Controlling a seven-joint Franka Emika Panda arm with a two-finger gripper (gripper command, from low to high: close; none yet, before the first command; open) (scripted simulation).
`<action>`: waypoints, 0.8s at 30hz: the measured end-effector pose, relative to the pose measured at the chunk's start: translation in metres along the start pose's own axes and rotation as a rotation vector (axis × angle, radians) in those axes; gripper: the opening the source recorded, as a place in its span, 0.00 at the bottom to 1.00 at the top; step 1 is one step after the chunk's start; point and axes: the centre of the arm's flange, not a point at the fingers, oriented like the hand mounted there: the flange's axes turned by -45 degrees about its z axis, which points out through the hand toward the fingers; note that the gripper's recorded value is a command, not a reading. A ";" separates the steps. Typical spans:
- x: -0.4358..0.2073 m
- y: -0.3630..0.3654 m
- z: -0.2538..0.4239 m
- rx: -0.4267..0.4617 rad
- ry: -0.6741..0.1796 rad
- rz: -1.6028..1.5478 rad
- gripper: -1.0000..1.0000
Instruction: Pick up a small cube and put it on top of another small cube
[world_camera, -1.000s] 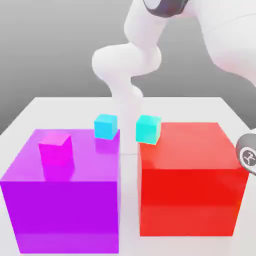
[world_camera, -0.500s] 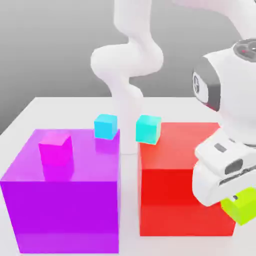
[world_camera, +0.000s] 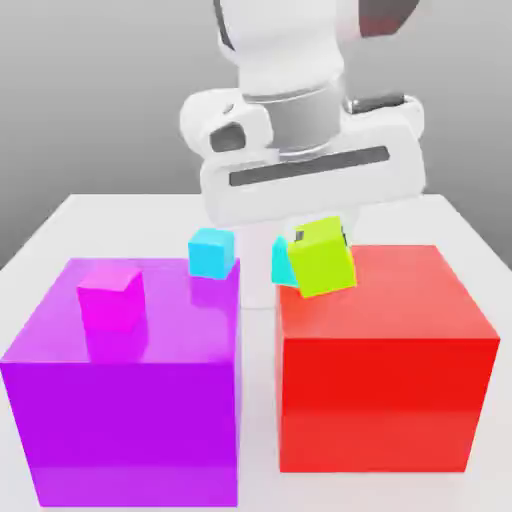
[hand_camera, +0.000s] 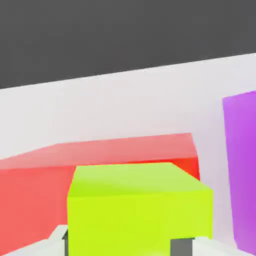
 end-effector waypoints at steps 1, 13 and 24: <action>-0.008 0.009 -0.006 -0.010 0.009 0.035 0.00; -0.087 0.089 -0.009 -0.158 0.110 0.419 0.00; -0.087 0.091 -0.004 -0.165 0.112 0.424 1.00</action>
